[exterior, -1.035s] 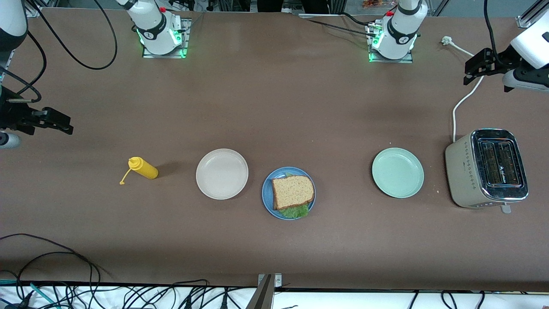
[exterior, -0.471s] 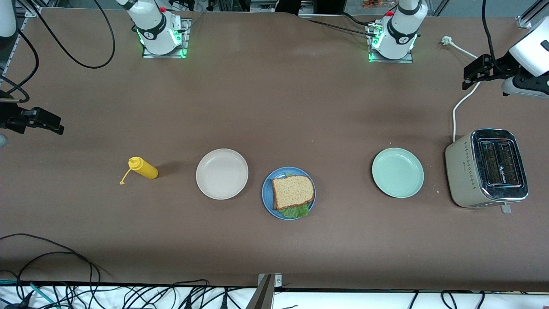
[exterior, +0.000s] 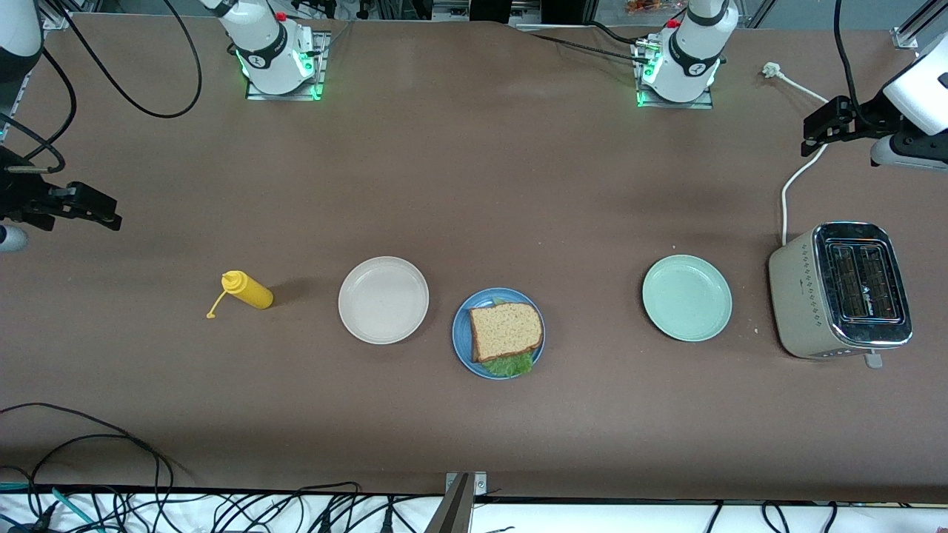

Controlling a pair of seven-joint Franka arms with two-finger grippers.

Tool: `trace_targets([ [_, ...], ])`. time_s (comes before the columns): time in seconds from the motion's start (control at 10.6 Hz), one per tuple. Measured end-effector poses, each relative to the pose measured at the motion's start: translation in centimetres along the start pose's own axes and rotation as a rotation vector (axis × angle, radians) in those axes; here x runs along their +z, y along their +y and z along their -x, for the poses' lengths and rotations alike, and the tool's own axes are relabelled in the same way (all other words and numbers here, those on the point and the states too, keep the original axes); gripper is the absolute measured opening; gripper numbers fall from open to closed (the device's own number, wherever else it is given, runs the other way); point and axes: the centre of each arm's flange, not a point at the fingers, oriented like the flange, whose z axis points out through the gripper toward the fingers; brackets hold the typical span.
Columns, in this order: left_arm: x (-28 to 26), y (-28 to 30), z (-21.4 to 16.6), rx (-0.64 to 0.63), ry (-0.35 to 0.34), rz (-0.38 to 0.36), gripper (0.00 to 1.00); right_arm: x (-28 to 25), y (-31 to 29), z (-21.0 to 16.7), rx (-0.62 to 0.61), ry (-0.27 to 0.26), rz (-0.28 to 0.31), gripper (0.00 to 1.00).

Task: Make sandwich in blue plate with both arms

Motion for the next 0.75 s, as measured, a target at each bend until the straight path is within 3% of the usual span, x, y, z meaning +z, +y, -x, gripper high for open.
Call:
trace_targets([
  [0.56, 0.05, -0.01, -0.03, -0.002, -0.001, 0.000, 1.00, -0.24, -0.85, -0.13, -0.015, 0.015, -0.002, 1.00],
  [0.75, 0.05, -0.01, -0.03, -0.003, -0.002, 0.000, 1.00, -0.05, -0.82, 0.12, -0.014, -0.007, -0.002, 1.00],
])
